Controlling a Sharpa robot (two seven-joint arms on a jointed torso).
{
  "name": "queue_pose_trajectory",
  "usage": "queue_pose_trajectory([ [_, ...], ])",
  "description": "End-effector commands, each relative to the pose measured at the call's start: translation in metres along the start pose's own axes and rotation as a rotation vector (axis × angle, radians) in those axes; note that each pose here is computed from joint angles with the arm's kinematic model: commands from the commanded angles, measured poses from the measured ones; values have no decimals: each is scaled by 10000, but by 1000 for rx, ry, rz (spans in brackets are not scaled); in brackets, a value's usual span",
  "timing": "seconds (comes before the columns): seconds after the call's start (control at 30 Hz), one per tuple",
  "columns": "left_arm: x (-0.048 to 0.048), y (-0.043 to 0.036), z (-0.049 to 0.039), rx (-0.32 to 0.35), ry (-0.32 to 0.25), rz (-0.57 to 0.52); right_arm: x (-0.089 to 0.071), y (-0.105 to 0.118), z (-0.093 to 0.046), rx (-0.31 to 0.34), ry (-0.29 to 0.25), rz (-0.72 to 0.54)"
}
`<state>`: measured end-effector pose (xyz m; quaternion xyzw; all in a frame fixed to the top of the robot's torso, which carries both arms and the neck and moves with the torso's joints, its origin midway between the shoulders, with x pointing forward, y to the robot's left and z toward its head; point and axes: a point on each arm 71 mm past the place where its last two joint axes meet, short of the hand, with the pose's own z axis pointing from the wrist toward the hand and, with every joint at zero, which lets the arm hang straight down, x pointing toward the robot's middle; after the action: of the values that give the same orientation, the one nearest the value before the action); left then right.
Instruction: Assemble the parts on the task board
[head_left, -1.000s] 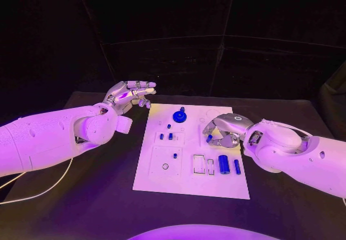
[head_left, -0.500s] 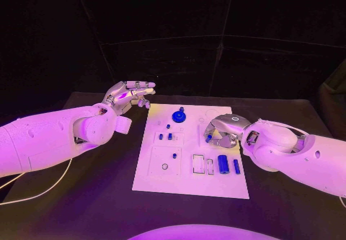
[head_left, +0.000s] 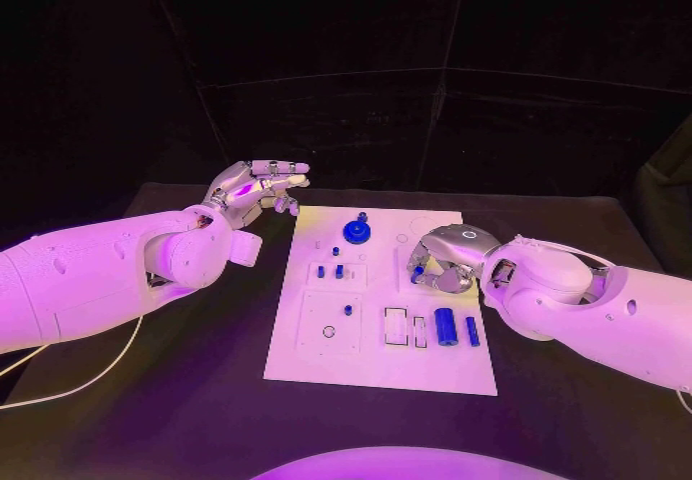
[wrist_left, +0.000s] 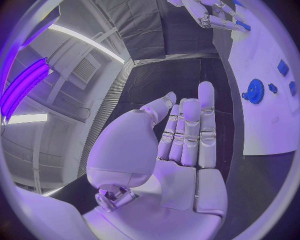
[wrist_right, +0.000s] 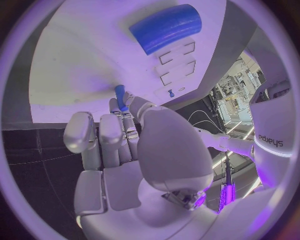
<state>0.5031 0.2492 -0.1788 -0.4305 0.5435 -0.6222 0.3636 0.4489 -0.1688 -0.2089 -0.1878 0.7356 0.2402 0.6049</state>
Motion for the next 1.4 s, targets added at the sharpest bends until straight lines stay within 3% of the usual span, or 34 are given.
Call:
queue_pose_trajectory([
  [0.03,10,-16,4,8,12,-3,-65,32,-10,-13,-70,-2],
  [0.37,3,-16,4,8,9,-2,-186,114,-191,-23,-93,133],
  [0.53,3,-16,6,9,8,-1,-268,284,-229,-73,-116,185],
  [0.93,42,-11,22,11,17,-4,-247,819,64,-234,-123,237],
  [1.13,61,-8,31,11,21,-5,-48,1071,183,-297,-71,229],
  [1.4,77,-5,40,10,25,-6,154,1220,273,-327,-14,193],
])
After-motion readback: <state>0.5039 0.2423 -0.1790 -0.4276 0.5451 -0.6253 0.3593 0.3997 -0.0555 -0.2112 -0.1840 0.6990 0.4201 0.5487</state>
